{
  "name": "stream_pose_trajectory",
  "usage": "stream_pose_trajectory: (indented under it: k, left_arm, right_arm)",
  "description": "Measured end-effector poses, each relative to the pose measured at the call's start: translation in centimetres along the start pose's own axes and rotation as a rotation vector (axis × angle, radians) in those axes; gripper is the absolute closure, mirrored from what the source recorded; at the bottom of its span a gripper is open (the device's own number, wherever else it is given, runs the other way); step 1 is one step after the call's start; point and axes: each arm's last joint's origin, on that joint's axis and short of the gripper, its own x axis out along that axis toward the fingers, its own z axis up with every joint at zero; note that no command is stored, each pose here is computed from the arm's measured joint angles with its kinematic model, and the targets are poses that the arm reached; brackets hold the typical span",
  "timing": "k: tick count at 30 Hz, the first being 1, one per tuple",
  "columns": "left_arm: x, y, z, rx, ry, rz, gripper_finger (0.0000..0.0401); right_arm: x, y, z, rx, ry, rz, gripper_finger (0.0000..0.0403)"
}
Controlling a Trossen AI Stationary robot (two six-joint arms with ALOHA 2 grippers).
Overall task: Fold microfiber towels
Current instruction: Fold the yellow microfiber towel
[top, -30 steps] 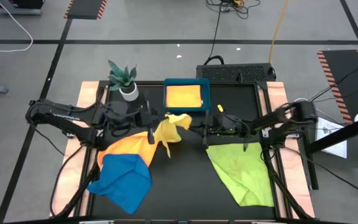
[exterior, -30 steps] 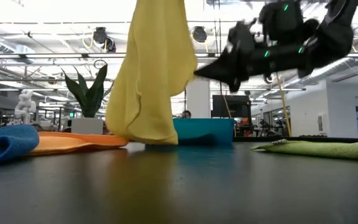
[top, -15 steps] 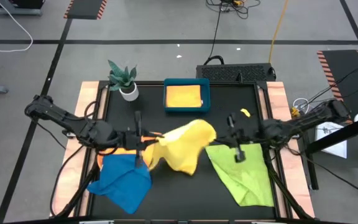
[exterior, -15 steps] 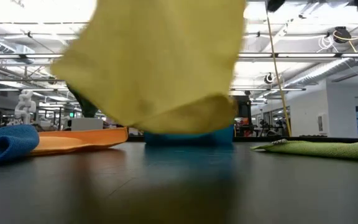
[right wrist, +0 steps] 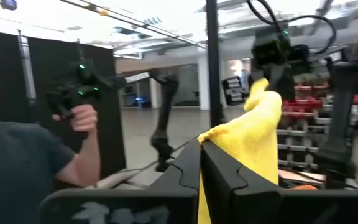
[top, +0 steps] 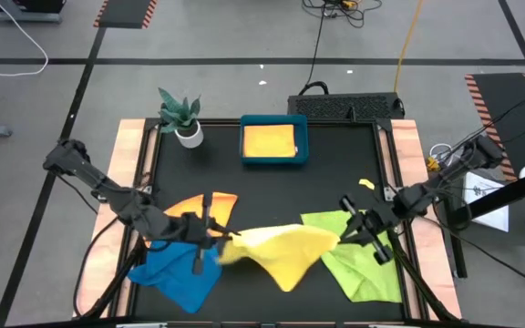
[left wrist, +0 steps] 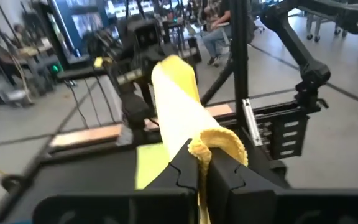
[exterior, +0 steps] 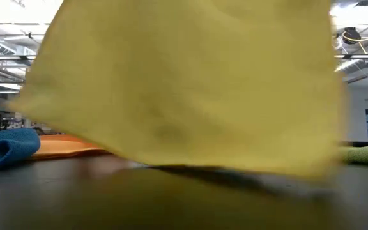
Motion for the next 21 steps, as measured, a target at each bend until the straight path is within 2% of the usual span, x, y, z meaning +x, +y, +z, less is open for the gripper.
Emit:
stream_pose_trajectory:
  k: [5,8,11,15,21]
  left_arm:
    - [1.4,-1.3,-1.3,-0.071,0.044,-0.003,0.0386]
    - [2.0,-1.2,-2.2,-0.073,0.101,0.079,0.0385]
    - [2.7,-0.4,-3.5,-0.081,0.178,0.186,0.0395]
    - [3.4,1.2,-6.0,-0.109,0.245,0.271,0.0390]
    - [3.8,5.6,-11.1,-0.120,0.319,0.428,0.0396]
  right_arm:
    - [-0.2,0.9,0.2,0.024,-0.013,0.093,0.0403]
    - [-0.5,0.8,0.4,0.033,-0.009,0.056,0.0403]
    - [-0.7,-0.1,-0.1,0.020,0.059,-0.105,0.0403]
    - [-1.1,-1.6,-1.3,0.013,0.182,-0.340,0.0403]
    - [-2.1,-4.5,-2.8,0.004,0.332,-0.619,0.0403]
